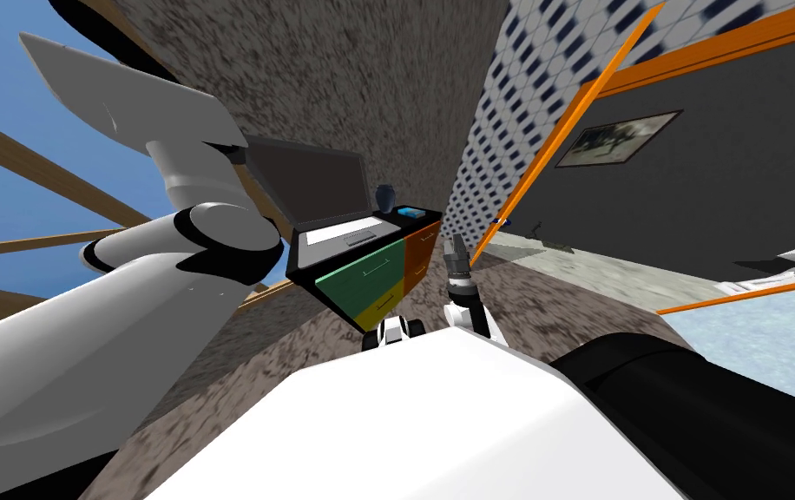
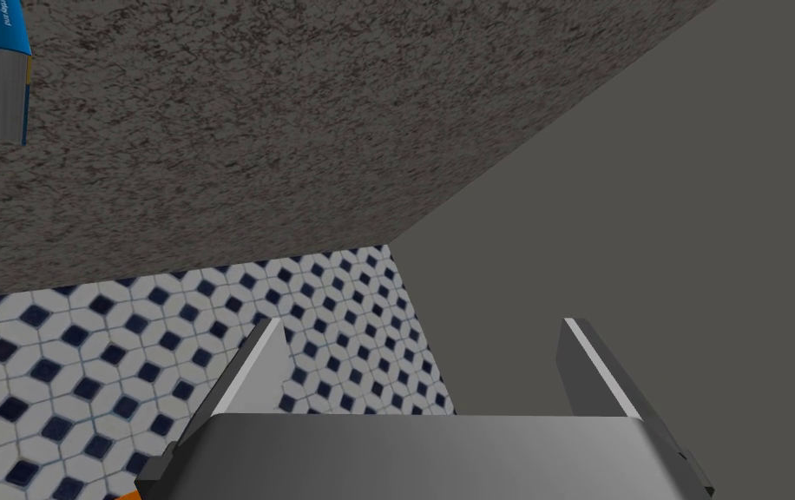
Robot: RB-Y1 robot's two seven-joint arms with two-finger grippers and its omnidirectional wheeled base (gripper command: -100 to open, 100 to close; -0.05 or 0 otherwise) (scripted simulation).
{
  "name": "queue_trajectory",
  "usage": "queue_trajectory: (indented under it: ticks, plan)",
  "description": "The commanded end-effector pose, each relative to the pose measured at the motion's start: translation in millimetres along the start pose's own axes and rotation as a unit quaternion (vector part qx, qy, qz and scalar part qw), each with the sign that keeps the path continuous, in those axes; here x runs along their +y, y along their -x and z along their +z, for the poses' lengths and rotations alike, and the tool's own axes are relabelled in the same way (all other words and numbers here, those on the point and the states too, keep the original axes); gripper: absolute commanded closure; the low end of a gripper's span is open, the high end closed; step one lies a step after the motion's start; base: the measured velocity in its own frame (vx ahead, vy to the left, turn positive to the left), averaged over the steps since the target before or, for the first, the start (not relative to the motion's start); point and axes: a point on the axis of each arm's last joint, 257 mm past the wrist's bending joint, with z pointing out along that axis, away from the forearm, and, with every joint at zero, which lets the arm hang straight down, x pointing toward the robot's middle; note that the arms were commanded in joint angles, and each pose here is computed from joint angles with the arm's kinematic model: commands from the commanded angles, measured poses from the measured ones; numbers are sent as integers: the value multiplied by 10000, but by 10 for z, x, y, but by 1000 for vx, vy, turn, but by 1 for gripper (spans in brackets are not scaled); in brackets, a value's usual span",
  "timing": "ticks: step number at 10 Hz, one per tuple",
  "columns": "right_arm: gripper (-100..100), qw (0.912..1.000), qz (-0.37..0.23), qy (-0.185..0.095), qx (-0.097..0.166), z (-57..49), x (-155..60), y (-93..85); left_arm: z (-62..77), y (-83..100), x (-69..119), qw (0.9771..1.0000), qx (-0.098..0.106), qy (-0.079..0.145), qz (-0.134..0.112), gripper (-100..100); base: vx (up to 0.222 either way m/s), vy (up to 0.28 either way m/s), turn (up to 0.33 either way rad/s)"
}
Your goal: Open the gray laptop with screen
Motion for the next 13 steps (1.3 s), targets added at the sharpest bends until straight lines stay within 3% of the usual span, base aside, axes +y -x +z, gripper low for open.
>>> queue_trajectory:
  ticks: [1,8,13]
  plan:
    - [0,10000,0,0,0,0,0,0,56,-40,10,9997,-96,-203,-6,100,-56,-60,33]
    - [0,10000,0,0,0,0,0,0,172,-197,70,9957,-318,-868,-31,100,-54,-63,51]
    - [0,10000,0,0,0,0,0,0,171,-272,22,9895,-427,-1382,-49,100,-51,-56,52]
